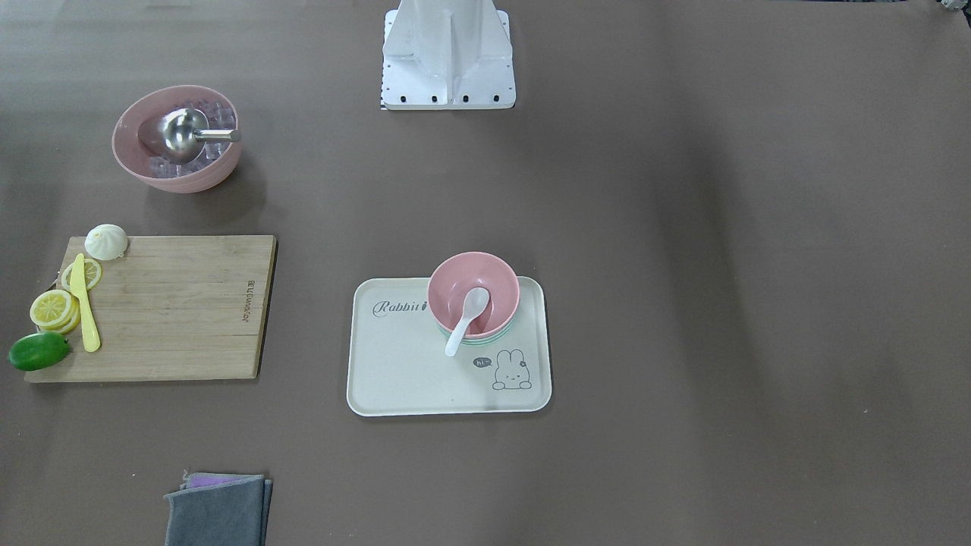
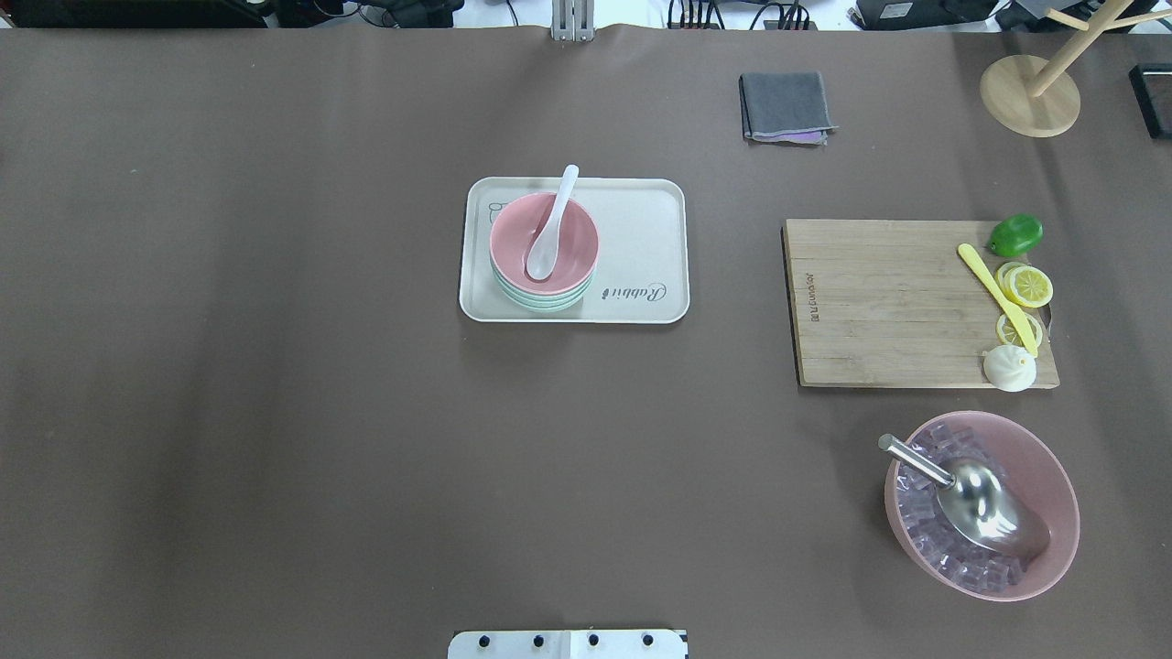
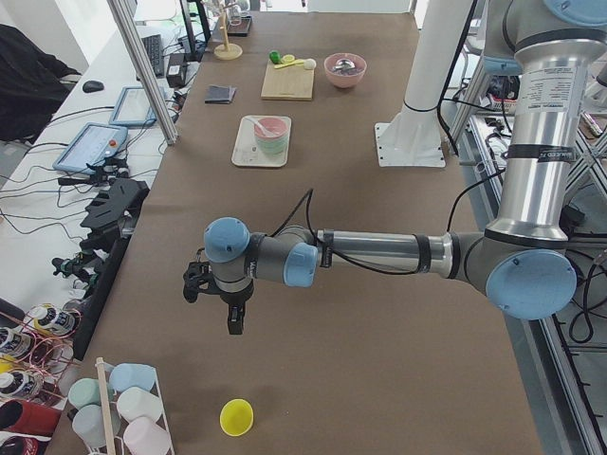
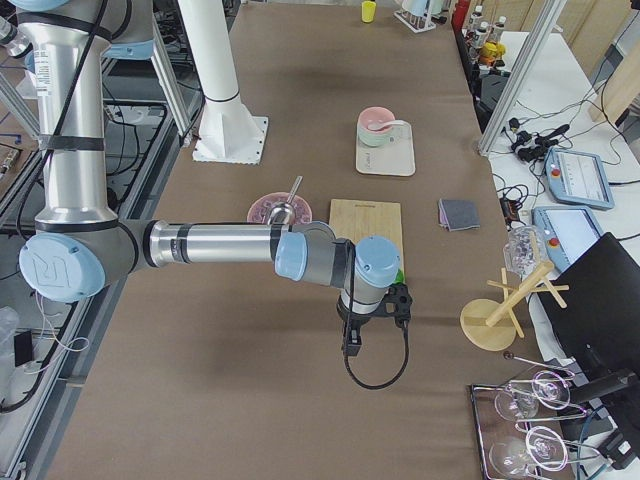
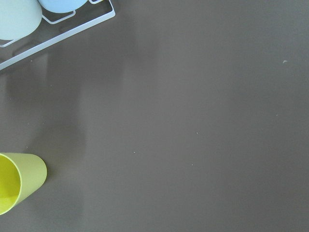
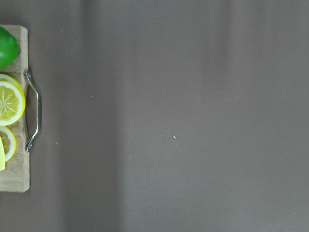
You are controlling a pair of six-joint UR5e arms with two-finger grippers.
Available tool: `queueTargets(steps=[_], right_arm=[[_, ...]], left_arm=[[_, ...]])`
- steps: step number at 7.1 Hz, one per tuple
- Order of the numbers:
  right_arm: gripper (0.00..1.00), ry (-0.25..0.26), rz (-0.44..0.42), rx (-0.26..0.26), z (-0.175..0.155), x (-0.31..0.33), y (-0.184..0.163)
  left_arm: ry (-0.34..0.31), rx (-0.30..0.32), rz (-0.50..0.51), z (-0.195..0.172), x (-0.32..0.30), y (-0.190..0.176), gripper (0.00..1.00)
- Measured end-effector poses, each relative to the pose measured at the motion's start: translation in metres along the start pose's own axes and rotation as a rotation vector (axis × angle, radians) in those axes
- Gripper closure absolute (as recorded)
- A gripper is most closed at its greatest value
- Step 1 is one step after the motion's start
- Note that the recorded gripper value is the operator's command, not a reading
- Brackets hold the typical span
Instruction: Stack pink bowl on green and place spoon
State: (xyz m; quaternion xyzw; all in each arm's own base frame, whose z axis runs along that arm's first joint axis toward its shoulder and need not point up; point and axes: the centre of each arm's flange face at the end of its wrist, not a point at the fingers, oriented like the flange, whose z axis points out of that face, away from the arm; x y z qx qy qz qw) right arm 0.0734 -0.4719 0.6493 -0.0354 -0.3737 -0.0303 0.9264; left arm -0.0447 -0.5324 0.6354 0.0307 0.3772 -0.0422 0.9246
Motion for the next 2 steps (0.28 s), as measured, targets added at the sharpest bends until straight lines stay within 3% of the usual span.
queueTargets(steps=[2], right_arm=[[0.00, 0.000, -0.002, 0.002, -0.0009, -0.0008, 0.0000]], left_arm=[[0.001, 0.000, 0.000, 0.0001, 0.0000, 0.0001, 0.02]])
